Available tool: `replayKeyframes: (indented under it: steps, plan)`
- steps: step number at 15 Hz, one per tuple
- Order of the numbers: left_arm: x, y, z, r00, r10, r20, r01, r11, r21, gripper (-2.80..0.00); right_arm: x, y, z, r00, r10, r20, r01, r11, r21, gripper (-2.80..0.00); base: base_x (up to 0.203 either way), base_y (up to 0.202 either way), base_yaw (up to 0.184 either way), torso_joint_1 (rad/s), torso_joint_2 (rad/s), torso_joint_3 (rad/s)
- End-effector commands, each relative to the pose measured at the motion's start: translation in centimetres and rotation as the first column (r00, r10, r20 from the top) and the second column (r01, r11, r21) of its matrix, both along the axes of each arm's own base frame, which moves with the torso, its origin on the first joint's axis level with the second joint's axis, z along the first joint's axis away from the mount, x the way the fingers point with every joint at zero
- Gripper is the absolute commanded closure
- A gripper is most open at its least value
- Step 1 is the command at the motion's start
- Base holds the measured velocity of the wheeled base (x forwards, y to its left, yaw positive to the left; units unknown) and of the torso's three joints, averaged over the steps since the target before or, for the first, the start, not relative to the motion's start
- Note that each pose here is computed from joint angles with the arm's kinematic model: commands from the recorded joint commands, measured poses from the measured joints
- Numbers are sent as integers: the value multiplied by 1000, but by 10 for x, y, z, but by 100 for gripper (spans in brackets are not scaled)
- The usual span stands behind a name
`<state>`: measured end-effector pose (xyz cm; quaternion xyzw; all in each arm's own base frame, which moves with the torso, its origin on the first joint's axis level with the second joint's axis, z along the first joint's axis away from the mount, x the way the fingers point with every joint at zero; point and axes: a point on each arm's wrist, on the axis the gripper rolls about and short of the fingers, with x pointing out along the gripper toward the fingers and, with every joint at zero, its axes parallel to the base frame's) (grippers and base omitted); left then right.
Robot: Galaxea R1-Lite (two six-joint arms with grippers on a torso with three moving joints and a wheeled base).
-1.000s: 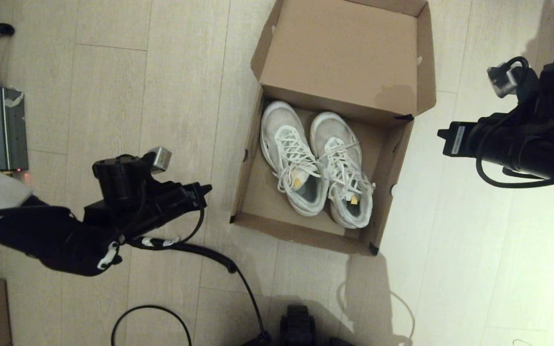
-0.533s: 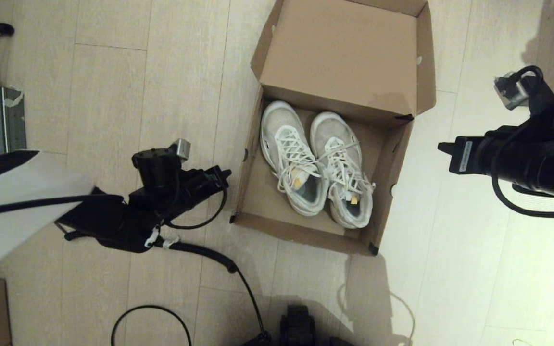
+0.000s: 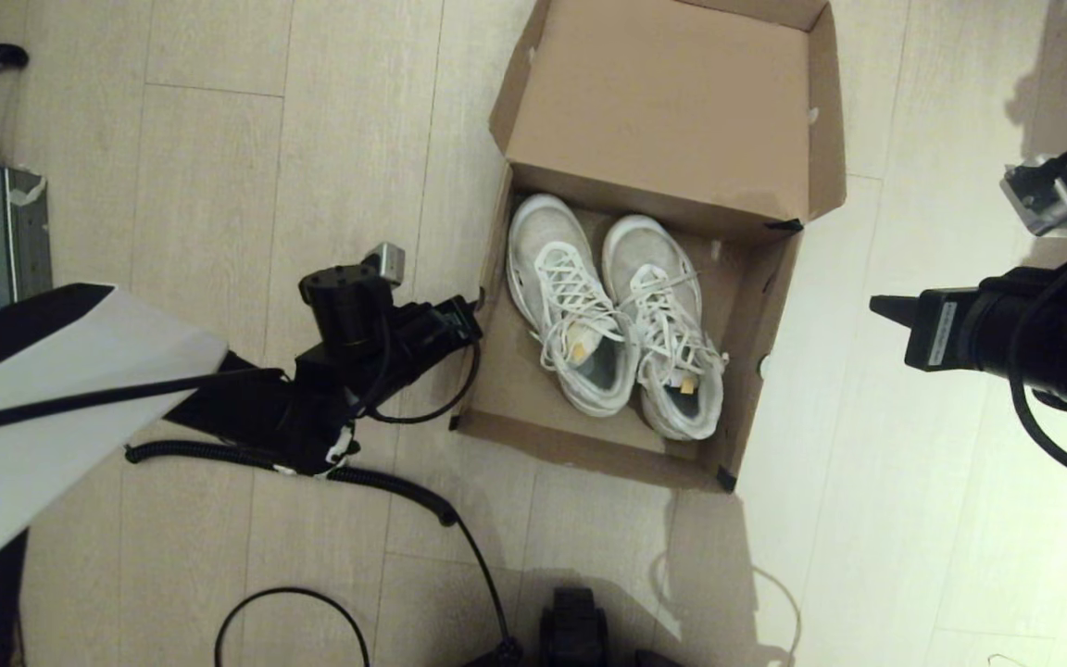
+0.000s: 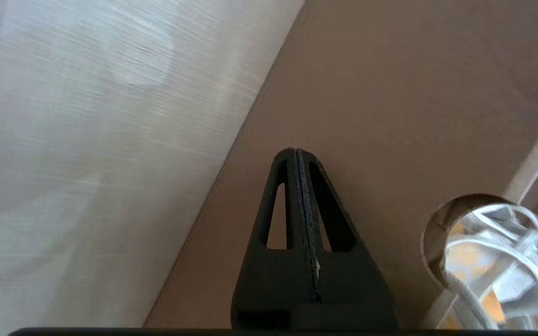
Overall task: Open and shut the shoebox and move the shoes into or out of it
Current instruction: Put the shoes out of the shoe box
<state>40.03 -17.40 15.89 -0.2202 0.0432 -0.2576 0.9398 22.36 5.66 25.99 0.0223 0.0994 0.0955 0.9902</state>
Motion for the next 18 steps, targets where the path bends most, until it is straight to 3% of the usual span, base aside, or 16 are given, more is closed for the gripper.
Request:
replayKeyframes:
  steps: [1,8,10,15,16,18]
  plan:
    - [-8,-19,1,999,-44,3,44,999,-5,0,-8,-2,1,1000,1,10,-1,1000,3,0,0,0,0,0,0,0]
    - [-32,-53,-10,991,-132,-33,133,991,11,0,-18,-4,-8,1000,6,-8,-6,1000,-22,0,0,0,0,0,0,0]
    - [-32,-34,-15,994,-94,-63,96,995,28,0,-21,1,-26,997,45,-61,-51,993,-107,0,0,0,0,0,0,0]
    - [-56,35,-6,992,63,-105,-58,997,51,0,4,17,-64,977,77,-201,-108,983,-150,0,0,0,0,0,0,0]
    - [-62,41,0,993,74,-97,-69,996,47,0,7,18,-69,975,75,-209,-108,983,-148,-280,0,0,0,0,0,0]
    - [-75,47,13,994,85,-73,-82,996,36,0,16,21,-79,981,76,-178,-101,985,-138,-280,0,0,0,0,0,0]
